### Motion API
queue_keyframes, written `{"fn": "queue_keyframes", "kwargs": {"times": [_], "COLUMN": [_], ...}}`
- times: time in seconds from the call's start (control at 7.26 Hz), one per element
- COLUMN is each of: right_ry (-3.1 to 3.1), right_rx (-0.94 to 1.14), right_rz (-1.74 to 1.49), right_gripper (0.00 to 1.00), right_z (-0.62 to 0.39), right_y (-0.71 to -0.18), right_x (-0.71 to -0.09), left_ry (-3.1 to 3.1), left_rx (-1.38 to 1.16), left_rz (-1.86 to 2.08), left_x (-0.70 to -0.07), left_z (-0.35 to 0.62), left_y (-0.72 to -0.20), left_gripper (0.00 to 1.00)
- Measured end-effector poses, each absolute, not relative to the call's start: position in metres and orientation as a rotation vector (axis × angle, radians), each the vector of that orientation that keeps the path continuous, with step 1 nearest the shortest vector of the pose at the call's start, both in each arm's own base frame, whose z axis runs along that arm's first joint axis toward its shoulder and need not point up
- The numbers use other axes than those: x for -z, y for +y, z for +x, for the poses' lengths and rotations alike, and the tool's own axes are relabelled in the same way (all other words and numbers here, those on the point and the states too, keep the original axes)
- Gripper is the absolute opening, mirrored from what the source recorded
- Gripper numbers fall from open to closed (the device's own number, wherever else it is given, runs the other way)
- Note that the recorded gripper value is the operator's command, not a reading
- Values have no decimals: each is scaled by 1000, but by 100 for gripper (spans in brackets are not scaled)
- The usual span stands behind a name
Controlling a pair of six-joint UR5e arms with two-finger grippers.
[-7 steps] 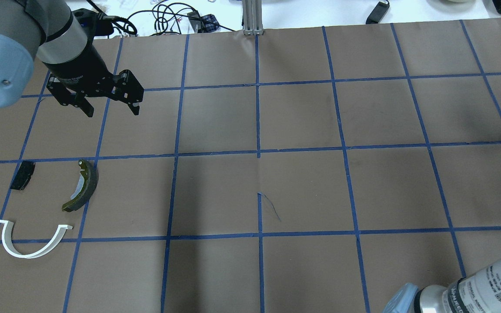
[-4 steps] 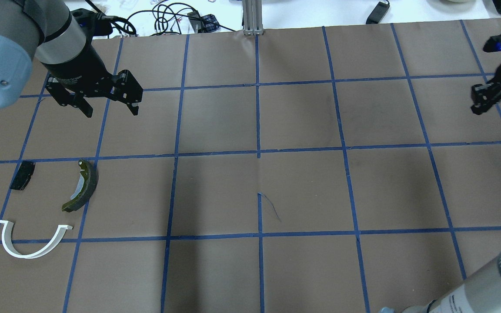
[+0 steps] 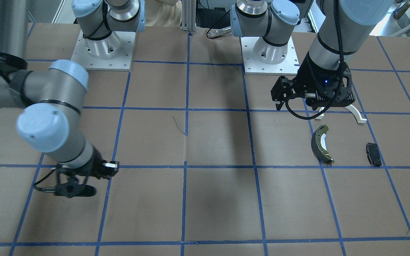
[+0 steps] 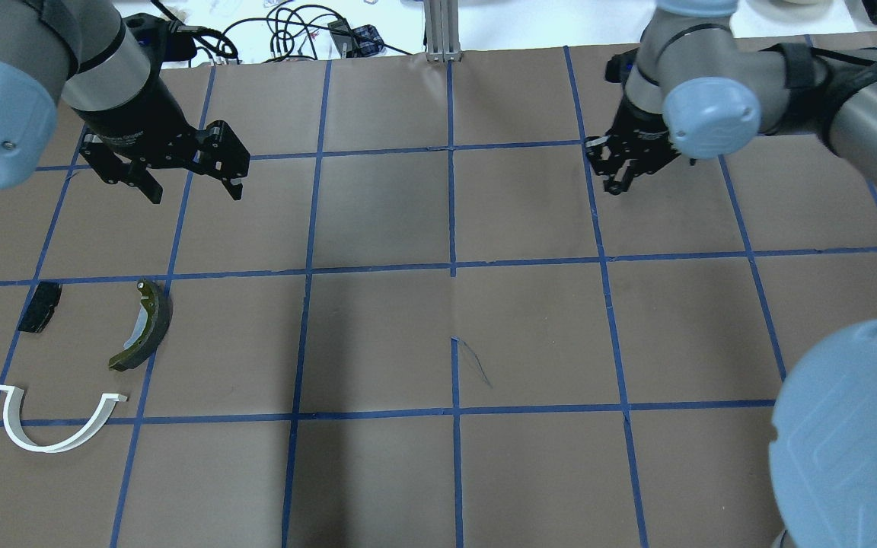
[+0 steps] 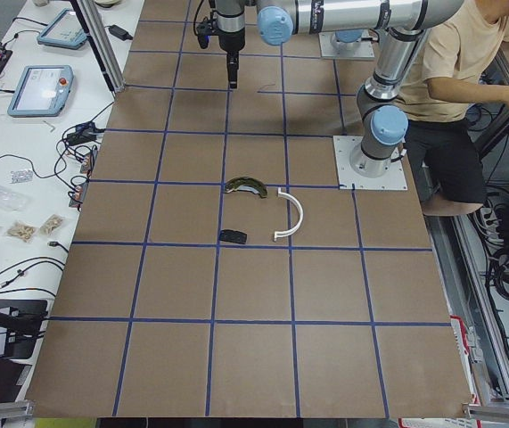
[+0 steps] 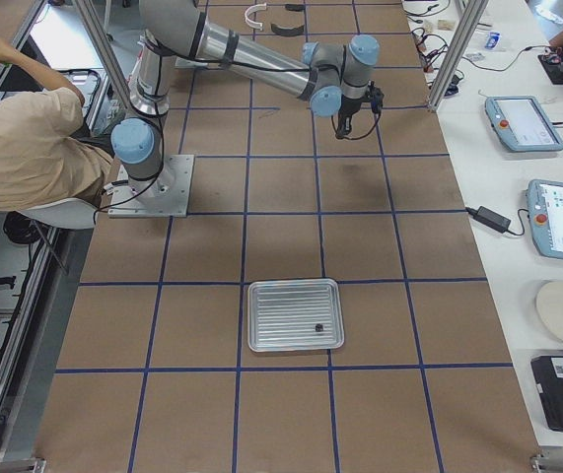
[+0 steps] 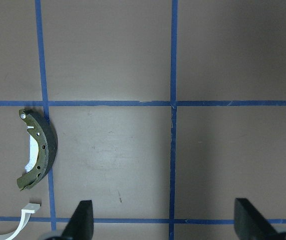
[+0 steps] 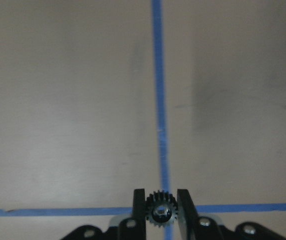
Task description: Place bearing gear from tray to pile
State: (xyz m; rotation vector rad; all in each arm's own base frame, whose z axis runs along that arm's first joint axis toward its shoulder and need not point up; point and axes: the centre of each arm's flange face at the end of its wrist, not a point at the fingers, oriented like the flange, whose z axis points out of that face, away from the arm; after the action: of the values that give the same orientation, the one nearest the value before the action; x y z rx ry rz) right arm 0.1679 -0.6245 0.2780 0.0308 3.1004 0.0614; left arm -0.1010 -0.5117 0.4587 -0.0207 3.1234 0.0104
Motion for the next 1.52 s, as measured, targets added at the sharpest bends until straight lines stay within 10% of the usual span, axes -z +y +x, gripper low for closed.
{"fn": "queue_keyframes", "kwargs": {"times": [0.69,0.96,1.52], "right_ry": [3072,3068,3092], "right_rx": [-73,-57,38], "right_rz": [40,42,-101], "right_gripper": [4,91,100], "right_z": [382,406,362], "right_y": [-545,-530,-553], "right_x": [-229,-211,-239], "left_ry": [3124,3124,3130], "left_rx": [-8,9,53], "left_rz": [-23,-27,-42], "left_x": [-457,-457,-442], "left_z": [-100,-99,-94], "left_y": [-513,-517,-535], "left_gripper": [100,100,100]}}
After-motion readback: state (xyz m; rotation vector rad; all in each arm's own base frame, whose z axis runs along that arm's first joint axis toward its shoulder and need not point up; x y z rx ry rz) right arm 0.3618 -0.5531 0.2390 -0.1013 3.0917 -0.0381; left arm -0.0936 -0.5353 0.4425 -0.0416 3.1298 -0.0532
